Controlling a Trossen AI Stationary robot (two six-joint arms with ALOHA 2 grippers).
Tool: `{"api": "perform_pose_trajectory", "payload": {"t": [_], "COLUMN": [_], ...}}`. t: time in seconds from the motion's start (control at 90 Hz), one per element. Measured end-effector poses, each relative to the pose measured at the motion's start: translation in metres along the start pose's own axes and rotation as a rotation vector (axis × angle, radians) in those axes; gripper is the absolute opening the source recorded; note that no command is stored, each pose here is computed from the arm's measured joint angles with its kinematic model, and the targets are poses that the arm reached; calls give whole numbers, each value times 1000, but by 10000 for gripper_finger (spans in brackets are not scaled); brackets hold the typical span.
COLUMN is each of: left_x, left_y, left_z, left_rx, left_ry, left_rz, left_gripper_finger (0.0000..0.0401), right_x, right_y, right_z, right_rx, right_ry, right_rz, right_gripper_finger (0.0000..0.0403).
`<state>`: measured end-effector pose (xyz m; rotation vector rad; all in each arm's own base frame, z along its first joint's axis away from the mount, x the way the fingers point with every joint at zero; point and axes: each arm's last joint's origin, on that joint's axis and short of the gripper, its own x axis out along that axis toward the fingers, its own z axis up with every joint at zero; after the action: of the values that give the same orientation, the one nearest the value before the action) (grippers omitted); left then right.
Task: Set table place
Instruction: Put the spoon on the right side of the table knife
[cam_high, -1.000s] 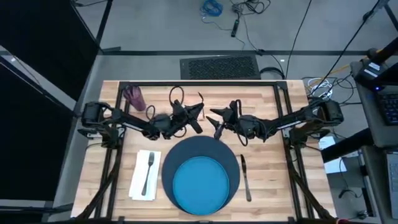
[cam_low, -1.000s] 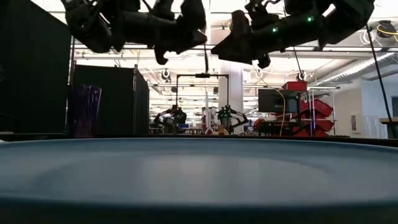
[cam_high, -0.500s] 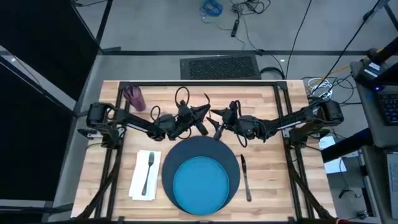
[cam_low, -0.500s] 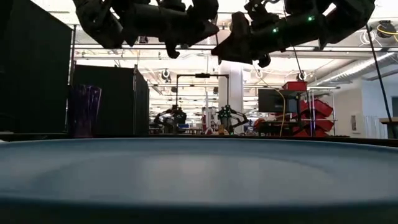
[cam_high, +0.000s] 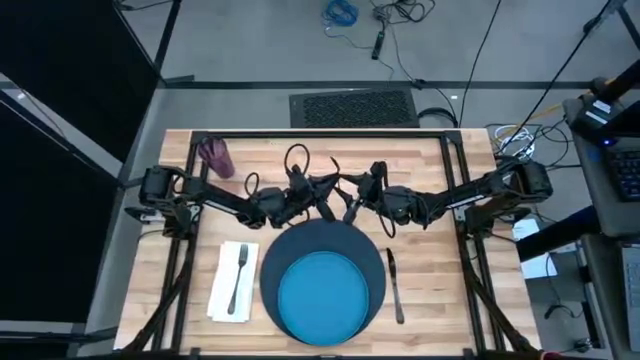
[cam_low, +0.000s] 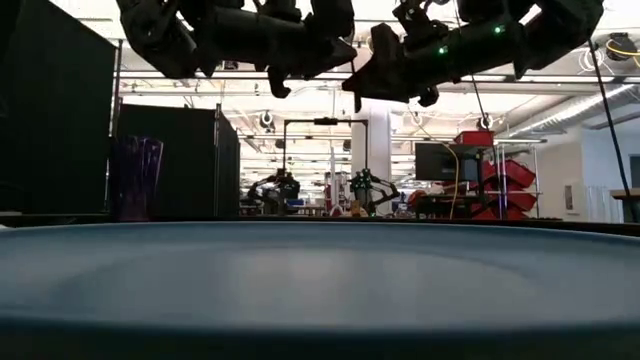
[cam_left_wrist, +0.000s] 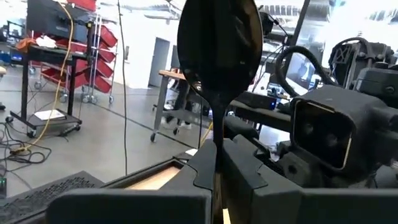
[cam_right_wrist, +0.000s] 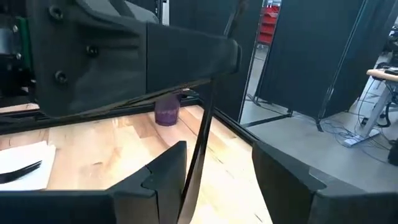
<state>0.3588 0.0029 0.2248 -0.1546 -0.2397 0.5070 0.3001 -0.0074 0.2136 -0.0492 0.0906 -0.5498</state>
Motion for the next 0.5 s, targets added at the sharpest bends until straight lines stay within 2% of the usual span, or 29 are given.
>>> {"api": "perform_pose_trajectory", "payload": {"t": [0.256, 0.367, 0.5], "left_x": [0, 0, 0], "left_y": [0, 0, 0], "left_z": [0, 0, -1], "left_rx": [-1, -1, -2], "left_ry": [5, 5, 6], "left_rz": [1, 1, 1], "left_gripper_finger": [0, 0, 0], "right_x": [0, 0, 0], "right_y": [0, 0, 1], "right_z": [0, 0, -1], "right_rx": [-4, -23, -52], "right_ry": [0, 0, 4], "right_rz": [0, 1, 27], "right_gripper_finger": [128, 86, 16]}}
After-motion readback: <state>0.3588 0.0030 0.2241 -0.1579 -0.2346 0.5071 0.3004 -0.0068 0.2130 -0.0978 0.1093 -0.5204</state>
